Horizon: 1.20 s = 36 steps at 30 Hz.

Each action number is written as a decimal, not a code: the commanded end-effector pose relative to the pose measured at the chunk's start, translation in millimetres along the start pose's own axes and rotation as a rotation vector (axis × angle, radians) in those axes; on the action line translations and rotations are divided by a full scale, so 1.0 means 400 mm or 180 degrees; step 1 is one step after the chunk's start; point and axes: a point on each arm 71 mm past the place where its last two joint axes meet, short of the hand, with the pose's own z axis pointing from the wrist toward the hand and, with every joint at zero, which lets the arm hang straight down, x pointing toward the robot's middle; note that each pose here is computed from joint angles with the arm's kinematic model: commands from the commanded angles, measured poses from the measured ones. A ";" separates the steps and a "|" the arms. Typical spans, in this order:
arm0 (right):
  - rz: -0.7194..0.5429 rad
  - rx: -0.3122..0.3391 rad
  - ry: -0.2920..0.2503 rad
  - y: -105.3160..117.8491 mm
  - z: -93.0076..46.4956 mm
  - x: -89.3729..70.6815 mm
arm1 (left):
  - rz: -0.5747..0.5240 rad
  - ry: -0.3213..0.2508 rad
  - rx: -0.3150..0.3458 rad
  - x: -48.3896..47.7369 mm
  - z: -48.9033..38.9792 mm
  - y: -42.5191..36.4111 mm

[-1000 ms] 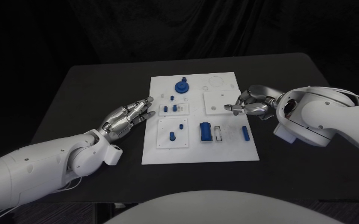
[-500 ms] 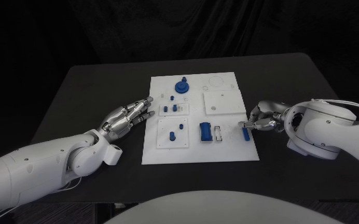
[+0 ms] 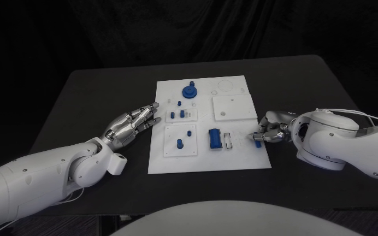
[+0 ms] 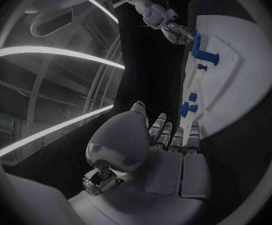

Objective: Assemble the parts on the task board

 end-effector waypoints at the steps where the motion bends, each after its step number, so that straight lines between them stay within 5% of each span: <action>1: -0.0074 0.0037 -0.0014 0.001 0.003 0.004 | -0.0030 0.0006 0.0034 0.003 0.002 0.000; 21: -0.0155 0.0005 0.0244 0.023 0.029 0.063 | -0.0049 0.0035 0.0009 0.006 0.006 0.003; 36: 0.1250 -0.0407 0.0131 0.050 0.012 0.050 | -0.0059 0.0045 0.0003 0.008 0.007 0.007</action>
